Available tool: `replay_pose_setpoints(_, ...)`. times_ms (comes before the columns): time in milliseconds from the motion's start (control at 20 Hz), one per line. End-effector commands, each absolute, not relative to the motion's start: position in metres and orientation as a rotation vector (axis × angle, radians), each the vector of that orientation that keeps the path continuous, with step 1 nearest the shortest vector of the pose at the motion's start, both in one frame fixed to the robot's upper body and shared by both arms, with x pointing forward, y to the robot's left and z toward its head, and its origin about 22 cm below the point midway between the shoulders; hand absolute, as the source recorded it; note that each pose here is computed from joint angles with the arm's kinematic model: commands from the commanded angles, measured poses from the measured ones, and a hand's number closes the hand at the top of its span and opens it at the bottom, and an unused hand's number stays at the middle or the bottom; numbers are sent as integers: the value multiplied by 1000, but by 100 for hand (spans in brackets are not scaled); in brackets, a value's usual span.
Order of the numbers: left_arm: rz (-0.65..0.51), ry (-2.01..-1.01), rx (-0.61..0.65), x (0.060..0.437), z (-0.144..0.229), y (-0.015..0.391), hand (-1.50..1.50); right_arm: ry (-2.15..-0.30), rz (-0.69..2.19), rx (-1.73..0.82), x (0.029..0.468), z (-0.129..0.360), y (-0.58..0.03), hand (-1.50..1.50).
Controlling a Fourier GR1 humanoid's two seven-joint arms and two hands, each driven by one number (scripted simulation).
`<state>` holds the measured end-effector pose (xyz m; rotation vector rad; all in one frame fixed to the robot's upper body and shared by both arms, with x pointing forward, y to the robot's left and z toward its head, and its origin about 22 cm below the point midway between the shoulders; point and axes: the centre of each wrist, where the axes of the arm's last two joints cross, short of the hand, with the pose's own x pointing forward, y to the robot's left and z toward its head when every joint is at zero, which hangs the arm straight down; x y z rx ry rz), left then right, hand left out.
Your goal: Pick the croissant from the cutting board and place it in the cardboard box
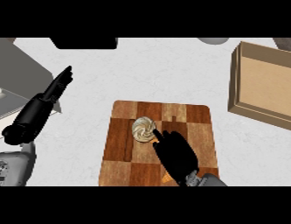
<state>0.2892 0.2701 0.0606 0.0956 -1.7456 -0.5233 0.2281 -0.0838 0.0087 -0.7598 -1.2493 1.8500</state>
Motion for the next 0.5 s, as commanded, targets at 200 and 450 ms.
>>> replay_pose_setpoints(200,-532,-1759,107,282,69,270,0,-1442,1886,-716,231,4,-101,150)
replay_pose_setpoints(450,-533,-1754,95,282,64,279,0,-1594,1918,-347,226,3,-206,150)
